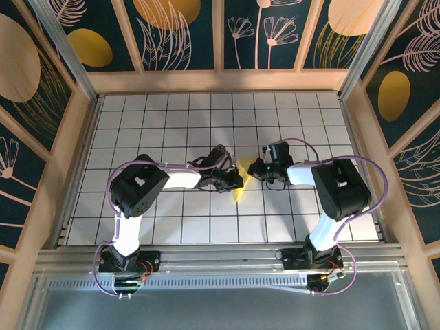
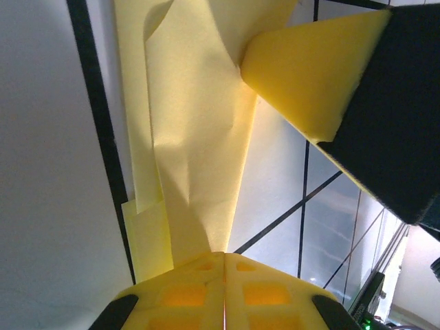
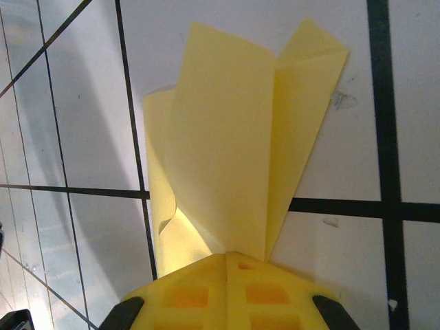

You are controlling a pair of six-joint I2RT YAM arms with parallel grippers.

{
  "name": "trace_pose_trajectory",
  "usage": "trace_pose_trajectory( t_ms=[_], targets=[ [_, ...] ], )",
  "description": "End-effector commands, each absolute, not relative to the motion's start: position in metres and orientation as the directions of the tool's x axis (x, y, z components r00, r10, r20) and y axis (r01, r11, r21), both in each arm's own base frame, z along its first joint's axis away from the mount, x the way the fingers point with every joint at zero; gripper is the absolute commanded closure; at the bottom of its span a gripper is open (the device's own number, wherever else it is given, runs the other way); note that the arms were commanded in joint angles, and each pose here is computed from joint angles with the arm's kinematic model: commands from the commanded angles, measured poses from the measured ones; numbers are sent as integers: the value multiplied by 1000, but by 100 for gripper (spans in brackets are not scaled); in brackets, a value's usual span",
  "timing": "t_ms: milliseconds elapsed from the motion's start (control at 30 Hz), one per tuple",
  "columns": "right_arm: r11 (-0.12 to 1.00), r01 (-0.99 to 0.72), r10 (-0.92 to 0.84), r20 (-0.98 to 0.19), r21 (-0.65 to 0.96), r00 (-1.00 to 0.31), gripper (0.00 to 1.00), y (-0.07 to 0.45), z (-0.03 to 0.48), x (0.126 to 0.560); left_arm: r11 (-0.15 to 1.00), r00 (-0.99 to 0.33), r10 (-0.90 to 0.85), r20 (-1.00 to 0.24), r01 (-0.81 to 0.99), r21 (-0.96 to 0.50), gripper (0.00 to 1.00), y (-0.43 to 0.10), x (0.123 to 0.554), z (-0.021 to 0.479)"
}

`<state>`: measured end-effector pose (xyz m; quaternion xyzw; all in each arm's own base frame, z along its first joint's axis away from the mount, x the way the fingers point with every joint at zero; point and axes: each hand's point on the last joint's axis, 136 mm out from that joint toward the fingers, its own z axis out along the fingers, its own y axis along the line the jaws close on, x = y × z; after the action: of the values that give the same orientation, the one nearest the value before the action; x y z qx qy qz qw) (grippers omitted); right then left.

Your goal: Fold a paper plane with a square sheet of paper (fold left side to right side)

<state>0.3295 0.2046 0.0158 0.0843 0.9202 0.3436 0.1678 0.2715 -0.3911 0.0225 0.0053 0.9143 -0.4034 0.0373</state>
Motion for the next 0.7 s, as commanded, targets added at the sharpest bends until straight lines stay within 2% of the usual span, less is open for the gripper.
trace_pose_trajectory(
  t_ms=[0,467,667],
  targets=[
    [821,141,243,-116,553,-963,100,188,-29,293,714,-999,-17,-29,8,-700,93,-381,261,3],
    [821,132,235,-118,555,-965,100,191,-27,294,736,-999,-43,-25,-14,-677,95,-372,258,-7],
    [777,29,215,-221,629,-951,100,207,20,320,767,-998,-56,-24,-28,-641,99,-361,256,-17]
  ],
)
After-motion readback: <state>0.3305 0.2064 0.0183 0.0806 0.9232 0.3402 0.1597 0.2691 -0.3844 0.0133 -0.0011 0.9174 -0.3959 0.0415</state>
